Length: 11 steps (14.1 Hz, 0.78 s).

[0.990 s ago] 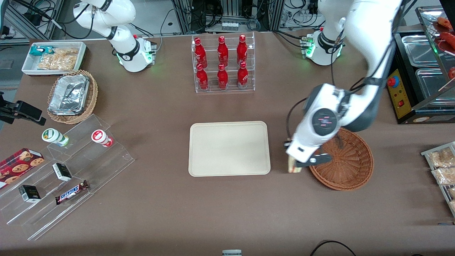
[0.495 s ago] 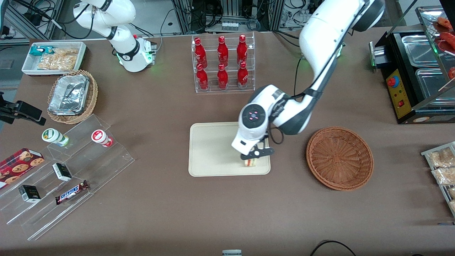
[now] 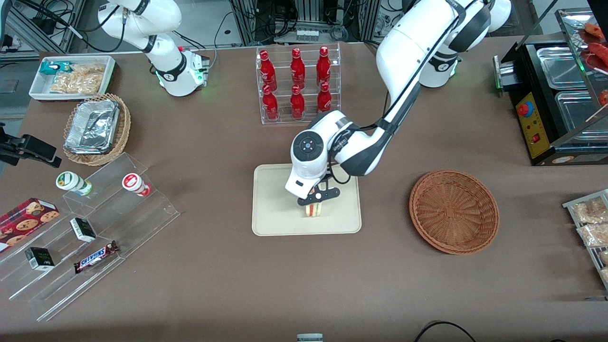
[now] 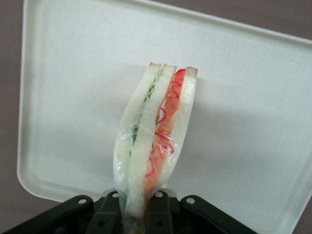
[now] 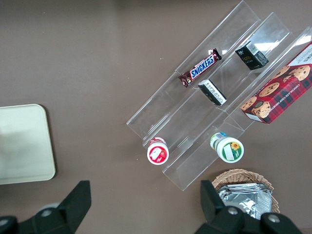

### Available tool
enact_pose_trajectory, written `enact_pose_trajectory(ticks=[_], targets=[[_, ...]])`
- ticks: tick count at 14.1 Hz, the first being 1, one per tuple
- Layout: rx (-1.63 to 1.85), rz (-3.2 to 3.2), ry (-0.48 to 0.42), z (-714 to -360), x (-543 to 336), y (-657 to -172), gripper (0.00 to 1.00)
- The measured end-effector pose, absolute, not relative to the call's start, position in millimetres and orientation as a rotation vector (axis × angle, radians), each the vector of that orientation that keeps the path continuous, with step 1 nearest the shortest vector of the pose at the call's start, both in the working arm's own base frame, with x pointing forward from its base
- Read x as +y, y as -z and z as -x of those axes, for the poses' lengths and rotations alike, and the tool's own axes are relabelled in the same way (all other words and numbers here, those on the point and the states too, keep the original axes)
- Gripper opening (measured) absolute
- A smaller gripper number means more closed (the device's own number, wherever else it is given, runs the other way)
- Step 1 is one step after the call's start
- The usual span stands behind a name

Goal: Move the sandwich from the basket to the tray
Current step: 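Lift the sandwich and carry it over the cream tray, then lower the sandwich onto the tray and open the left gripper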

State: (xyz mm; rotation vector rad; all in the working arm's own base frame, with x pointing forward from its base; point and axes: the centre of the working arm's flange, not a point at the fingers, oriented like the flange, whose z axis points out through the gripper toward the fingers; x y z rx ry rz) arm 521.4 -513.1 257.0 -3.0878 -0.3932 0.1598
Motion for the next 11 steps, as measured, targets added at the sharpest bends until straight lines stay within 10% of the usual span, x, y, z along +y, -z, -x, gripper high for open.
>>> enact_pose_trajectory(ticks=[4,11], targets=[[-0.387,3.099,-0.16,-511.9,-525.2,-237.9,0.19],[-0.397,3.137,-0.065,-525.3,-525.4,-300.6,0.9]])
